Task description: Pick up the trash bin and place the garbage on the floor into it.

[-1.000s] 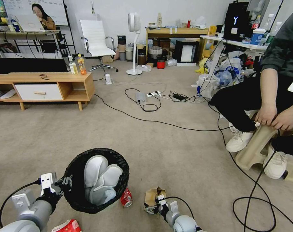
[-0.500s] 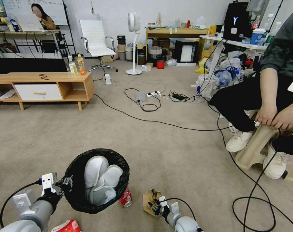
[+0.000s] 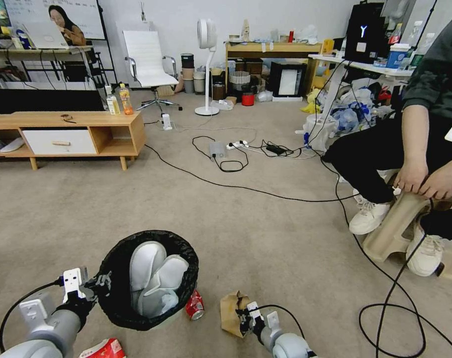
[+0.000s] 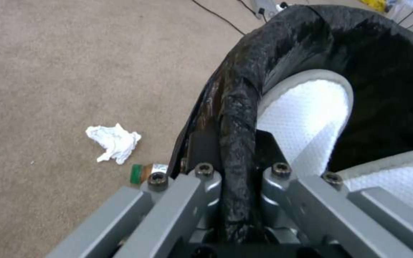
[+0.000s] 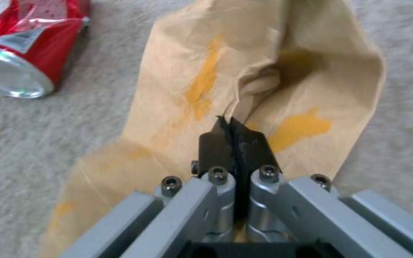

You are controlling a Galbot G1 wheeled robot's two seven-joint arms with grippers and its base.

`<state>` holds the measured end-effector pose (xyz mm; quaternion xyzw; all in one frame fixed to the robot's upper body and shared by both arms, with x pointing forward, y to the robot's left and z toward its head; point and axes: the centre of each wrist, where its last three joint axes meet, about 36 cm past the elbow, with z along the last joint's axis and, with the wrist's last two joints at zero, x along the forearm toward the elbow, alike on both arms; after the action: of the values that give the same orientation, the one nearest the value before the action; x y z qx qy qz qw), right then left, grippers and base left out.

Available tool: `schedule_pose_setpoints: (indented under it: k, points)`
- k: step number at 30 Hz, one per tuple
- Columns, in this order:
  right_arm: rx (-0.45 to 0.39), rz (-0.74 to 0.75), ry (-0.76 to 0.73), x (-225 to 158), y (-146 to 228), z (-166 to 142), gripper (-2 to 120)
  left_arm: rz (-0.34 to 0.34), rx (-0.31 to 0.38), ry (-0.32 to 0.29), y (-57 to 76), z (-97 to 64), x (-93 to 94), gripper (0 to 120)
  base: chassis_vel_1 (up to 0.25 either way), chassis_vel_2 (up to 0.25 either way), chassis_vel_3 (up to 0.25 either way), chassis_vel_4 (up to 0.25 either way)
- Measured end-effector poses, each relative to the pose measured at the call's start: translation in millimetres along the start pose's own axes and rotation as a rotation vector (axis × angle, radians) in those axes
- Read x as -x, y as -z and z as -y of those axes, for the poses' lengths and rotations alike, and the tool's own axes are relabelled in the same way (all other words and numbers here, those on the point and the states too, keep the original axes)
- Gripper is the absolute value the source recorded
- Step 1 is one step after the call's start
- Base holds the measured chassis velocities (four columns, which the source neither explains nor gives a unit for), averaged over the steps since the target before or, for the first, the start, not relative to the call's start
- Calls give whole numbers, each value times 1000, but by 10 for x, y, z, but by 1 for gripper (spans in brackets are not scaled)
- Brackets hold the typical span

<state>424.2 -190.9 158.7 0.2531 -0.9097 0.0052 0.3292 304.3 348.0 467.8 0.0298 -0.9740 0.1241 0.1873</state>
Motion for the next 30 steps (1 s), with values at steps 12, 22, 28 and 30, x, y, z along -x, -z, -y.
schedule_pose_setpoints:
  k: [12, 22, 28, 30]
  points:
    - [11, 43, -24, -92, 139, 117, 0, -7, -1, 1, -20, -10, -6, 5, 0, 0, 0, 0]
    - [-54, 229, -22, -550, 913, 305, 0, 6, 4, -2, 27, -16, -16, 5, 0, 0, 0, 0]
    - [-90, 381, -27, -967, 1549, 381, 0, 4, 7, -6, 30, 9, -19, 5, 0, 0, 0, 0]
    - [-97, 412, -30, -1056, 1664, 400, 0, 2, 8, -6, 26, 15, -23, 5, 0, 0, 0, 0]
